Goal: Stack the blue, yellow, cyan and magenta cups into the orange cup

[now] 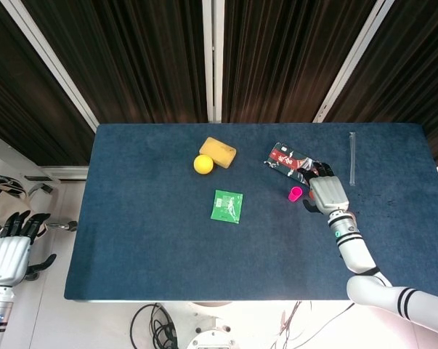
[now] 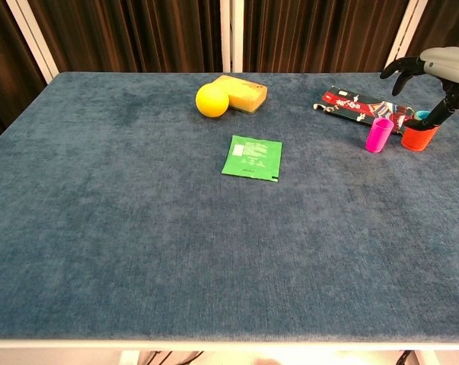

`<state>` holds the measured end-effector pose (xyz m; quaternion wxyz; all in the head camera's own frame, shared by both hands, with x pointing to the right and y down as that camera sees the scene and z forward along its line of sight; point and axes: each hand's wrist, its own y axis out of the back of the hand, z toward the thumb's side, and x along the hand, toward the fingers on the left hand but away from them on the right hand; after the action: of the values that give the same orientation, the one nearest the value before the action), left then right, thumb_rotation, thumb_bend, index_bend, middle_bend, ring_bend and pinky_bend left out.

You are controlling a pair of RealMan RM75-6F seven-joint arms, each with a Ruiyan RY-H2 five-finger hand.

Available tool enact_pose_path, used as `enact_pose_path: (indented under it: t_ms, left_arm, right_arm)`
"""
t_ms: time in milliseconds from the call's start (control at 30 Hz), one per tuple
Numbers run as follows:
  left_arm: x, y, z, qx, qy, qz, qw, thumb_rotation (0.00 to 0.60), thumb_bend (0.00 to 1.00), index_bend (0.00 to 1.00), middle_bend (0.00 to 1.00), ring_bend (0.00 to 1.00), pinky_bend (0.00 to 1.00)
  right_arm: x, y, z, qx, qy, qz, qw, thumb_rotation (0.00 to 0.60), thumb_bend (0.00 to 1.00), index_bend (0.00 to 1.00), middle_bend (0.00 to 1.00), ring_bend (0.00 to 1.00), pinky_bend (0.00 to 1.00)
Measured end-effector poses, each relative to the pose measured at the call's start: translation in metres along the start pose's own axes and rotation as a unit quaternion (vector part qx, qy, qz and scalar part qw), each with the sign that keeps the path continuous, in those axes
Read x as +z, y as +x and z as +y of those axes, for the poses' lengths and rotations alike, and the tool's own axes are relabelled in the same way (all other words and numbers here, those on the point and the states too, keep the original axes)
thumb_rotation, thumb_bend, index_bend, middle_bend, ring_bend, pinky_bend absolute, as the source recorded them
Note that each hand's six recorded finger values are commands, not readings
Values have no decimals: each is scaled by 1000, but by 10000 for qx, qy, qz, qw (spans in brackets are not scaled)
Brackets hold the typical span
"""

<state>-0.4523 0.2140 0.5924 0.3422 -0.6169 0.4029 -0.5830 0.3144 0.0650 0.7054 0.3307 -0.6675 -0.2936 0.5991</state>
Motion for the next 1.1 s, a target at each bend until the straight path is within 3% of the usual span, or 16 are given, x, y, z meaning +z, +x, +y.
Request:
enact_pose_path:
  t_ms: [300, 667, 1100]
  left_arm:
    - [-4, -3, 2, 45, -72, 48, 10000, 600, 188, 156, 137, 34, 0]
    - [-7, -3, 0, 39, -118, 42, 9999, 600, 189, 156, 137, 34, 0]
    - [-10, -2, -1, 12, -131, 78, 9999, 600, 188, 156, 137, 34, 0]
  right_arm:
    - [12, -12, -23, 171, 286, -139, 9993, 600, 283, 229, 301, 0, 0]
    - [16, -15, -28, 140, 364, -233, 9990, 600, 291, 327, 340, 17, 0]
    - [16, -19, -31, 112, 392, -281, 9988, 600, 309, 367, 402, 58, 0]
